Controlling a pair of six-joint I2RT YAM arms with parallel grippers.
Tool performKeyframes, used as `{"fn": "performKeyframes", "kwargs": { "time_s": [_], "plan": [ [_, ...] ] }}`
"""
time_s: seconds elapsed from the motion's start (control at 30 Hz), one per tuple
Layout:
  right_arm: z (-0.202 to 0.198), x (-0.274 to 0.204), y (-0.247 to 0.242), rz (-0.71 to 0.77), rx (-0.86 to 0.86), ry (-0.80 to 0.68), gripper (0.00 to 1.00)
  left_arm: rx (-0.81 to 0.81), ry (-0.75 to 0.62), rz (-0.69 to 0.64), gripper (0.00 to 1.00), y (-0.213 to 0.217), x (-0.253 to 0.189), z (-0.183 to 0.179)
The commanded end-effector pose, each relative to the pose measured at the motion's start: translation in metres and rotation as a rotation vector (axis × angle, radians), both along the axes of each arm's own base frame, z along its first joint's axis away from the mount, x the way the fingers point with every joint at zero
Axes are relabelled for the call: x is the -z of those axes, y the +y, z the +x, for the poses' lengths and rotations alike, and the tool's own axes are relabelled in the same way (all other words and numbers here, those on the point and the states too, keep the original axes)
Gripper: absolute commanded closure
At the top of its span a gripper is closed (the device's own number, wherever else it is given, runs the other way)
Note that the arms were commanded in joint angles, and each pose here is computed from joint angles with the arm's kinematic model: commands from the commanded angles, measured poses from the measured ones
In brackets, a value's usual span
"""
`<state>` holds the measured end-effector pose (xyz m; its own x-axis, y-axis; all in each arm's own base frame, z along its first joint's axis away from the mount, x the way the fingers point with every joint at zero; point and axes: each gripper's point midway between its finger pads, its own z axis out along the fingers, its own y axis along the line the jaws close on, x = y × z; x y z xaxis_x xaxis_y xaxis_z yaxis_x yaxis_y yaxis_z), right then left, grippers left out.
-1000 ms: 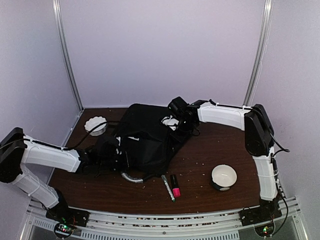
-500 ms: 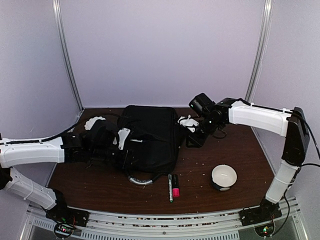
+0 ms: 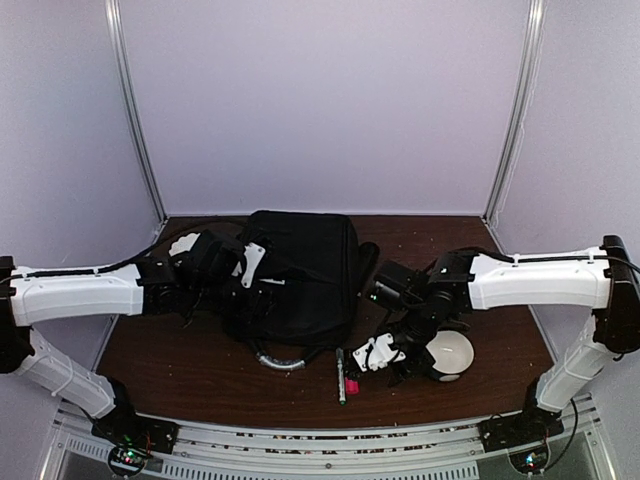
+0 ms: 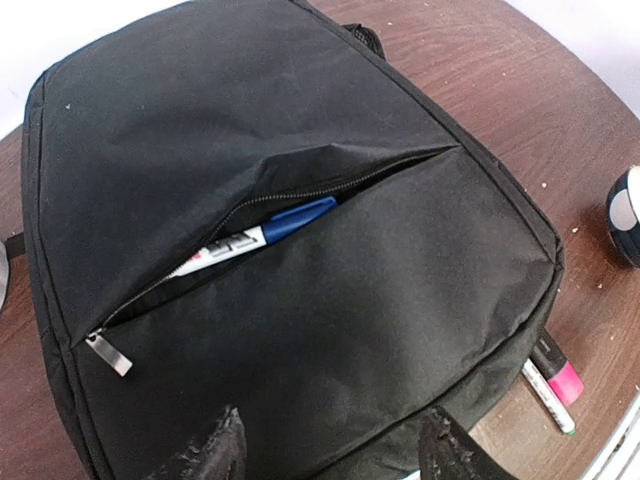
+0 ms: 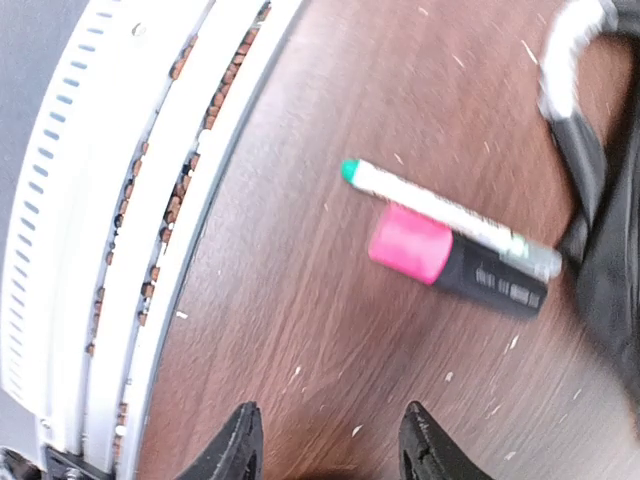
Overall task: Pack the student bag
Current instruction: Pick up the pen from the center of the board.
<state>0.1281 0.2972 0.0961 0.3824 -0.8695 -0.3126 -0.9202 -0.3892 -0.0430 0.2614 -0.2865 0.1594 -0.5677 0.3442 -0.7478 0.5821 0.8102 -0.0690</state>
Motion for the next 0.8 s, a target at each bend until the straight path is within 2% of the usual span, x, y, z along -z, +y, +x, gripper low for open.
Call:
{"fn": "performKeyframes", "kwargs": {
  "time_s": [0.0, 0.1, 0.23, 0.57, 0.77],
  "plan": [
    [0.015, 0.006, 0.025, 0.032, -0.146, -0.161, 0.52, -0.055, -0.060, -0.112, 0.39, -0.012, -0.024, 0.018],
    [0.023, 0.018, 0.039, 0.041, -0.181, -0.262, 0.54, -0.054, -0.047, -0.172, 0.40, -0.021, -0.026, 0.019],
    [0.036, 0.022, 0.059, 0.062, -0.162, -0.313, 0.61, -0.047, -0.034, -0.223, 0.41, -0.030, -0.030, 0.020],
    [0.046, 0.055, 0.060, -0.064, -0.204, -0.309, 0.60, -0.065, -0.011, -0.251, 0.41, -0.026, -0.020, 0.017],
    [0.047, 0.064, 0.062, -0.089, -0.226, -0.297, 0.58, -0.097, 0.005, -0.238, 0.41, -0.018, -0.014, 0.018]
  ]
}}
